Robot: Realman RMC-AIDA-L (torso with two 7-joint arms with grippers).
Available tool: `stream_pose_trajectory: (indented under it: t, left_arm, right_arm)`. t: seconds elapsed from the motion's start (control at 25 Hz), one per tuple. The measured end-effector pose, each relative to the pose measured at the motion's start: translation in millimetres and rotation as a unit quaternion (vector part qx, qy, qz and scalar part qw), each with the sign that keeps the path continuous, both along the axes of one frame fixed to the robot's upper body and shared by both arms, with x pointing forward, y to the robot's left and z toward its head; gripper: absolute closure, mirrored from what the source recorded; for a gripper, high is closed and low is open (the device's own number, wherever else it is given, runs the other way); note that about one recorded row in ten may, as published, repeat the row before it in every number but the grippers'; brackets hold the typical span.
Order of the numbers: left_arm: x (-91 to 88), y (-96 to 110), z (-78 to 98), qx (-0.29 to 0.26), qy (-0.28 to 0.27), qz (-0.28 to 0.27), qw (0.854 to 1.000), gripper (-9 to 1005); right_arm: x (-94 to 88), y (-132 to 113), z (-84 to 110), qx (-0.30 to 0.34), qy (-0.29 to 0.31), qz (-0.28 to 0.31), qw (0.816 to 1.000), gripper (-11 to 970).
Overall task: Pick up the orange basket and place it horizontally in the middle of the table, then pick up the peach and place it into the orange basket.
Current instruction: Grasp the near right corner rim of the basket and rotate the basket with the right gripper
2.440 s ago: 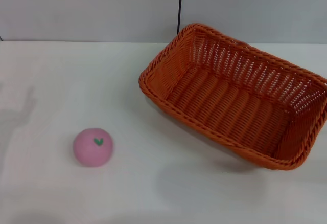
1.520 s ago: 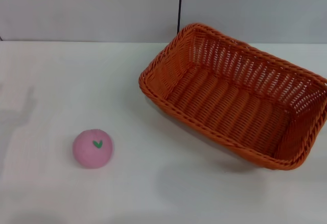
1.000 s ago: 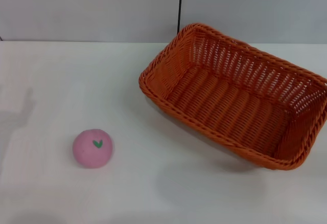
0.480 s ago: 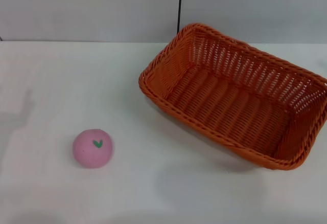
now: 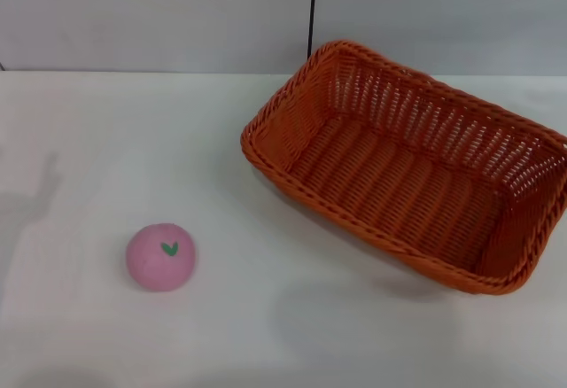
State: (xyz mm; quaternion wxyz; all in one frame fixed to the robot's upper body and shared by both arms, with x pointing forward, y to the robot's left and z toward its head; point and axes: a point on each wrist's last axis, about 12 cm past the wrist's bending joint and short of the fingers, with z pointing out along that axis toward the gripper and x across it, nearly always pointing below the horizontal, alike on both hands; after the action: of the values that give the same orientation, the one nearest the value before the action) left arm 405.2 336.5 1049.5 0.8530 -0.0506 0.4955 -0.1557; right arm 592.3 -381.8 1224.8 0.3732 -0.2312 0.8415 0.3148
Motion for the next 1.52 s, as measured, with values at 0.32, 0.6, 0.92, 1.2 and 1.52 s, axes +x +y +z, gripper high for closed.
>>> stream_pose_trajectory:
  t: [0.32, 0.6, 0.92, 1.2, 1.52]
  left_arm:
    - [0.4, -0.6, -0.4, -0.001, 0.001, 0.0, 1.0, 185]
    - [0.5, -0.5, -0.6, -0.001, 0.002, 0.0, 1.0, 185]
    - [0.6, -0.7, -0.8, -0.001, 0.003, 0.0, 1.0, 186]
    - [1.1, -1.4, -1.0, -0.001, 0.004, -0.003, 1.0, 186]
    - [0.1, -1.1, -1.3, -0.001, 0.005, -0.002, 1.0, 186]
  right_arm:
    - [25.7, 38.2, 4.1, -0.092, 0.036, 0.048, 0.994, 323]
    - [32.9, 60.6, -12.2, -0.159, 0.069, 0.065, 0.983, 227]
    - [31.7, 78.0, -35.3, -0.215, 0.097, 0.073, 0.969, 247]
    - [29.9, 89.9, -52.1, -0.229, 0.108, 0.086, 0.964, 279]
    - [29.1, 91.0, -64.5, -0.233, 0.12, 0.083, 0.962, 316]
